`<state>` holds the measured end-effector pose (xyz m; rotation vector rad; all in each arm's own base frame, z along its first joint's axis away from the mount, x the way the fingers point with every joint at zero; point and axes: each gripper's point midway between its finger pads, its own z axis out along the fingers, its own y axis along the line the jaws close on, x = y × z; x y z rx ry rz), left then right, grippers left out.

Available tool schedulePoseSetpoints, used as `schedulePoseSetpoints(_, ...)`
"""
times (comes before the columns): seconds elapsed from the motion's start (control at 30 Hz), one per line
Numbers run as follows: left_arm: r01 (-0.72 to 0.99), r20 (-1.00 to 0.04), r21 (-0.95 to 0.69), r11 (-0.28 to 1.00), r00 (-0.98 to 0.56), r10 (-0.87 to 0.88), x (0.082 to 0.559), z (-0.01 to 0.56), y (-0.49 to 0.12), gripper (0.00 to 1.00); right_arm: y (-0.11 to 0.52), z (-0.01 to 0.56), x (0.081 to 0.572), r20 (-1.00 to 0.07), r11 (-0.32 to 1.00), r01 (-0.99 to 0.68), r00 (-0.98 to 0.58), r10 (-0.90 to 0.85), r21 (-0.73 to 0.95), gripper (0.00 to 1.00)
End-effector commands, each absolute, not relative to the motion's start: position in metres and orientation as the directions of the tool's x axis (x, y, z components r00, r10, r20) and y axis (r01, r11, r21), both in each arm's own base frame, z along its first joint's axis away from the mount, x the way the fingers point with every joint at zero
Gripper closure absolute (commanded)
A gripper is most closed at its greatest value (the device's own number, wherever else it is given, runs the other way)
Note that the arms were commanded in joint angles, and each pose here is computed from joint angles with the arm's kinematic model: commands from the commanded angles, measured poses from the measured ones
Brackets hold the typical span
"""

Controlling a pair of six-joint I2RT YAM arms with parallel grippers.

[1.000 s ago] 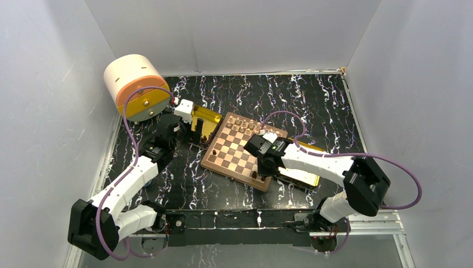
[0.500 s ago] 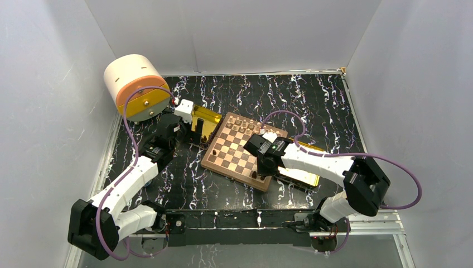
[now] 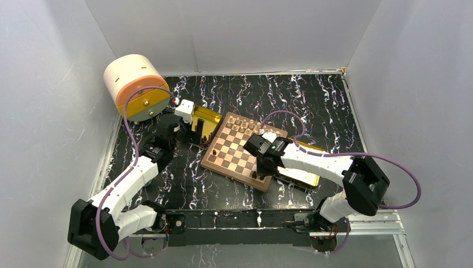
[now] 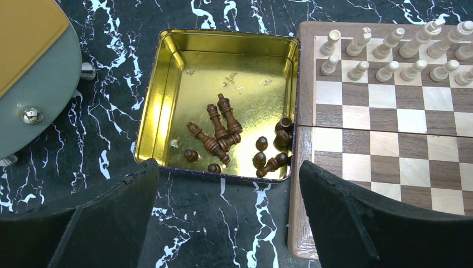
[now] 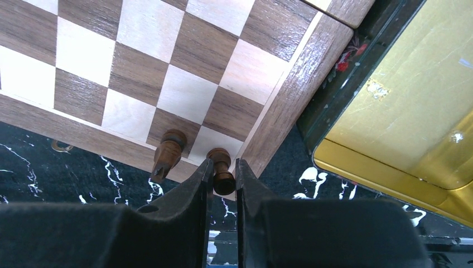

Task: Set up the chess pieces on the board
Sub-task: Place the chess piece on the chessboard.

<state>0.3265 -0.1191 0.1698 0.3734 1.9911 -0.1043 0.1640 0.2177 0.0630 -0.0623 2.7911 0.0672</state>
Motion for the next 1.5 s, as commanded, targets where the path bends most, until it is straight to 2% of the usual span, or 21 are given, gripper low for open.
schedulePoseSetpoints(0.0, 0.325, -0.910, 0.092, 0.941, -0.355, 0.212, 0.325, 0.181, -0.122, 0.07, 0.227, 0.067, 0.169, -0.366, 0.997, -0.028, -0.930, 0.003, 0.079, 0.71)
schedulePoseSetpoints(0.23, 0.328, -0.912, 0.093, 0.940, -0.350, 0.212, 0.324, 0.183, -0.122, 0.07, 0.227, 0.072, 0.170, -0.375, 0.997, -0.023, -0.927, 0.008, 0.077, 0.70)
schedulePoseSetpoints(0.3, 0.328, -0.913, 0.093, 0.940, -0.350, 0.212, 0.323, 0.183, -0.122, 0.07, 0.224, 0.070, 0.169, -0.371, 0.998, -0.020, -0.929, 0.004, 0.062, 0.74)
schedulePoseSetpoints(0.43, 0.329, -0.912, 0.096, 0.939, -0.349, 0.215, 0.323, 0.183, -0.122, 0.07, 0.223, 0.068, 0.168, -0.358, 0.999, -0.019, -0.934, -0.001, 0.046, 0.74)
schedulePoseSetpoints(0.97, 0.329, -0.913, 0.093, 0.940, -0.349, 0.212, 0.324, 0.183, -0.123, 0.07, 0.234, 0.077, 0.173, -0.376, 0.996, -0.036, -0.927, -0.001, 0.085, 0.59)
schedulePoseSetpoints(1.47, 0.336, -0.910, 0.095, 0.937, -0.352, 0.218, 0.324, 0.180, -0.124, 0.07, 0.237, 0.076, 0.169, -0.365, 0.992, -0.042, -0.931, 0.003, 0.117, 0.64)
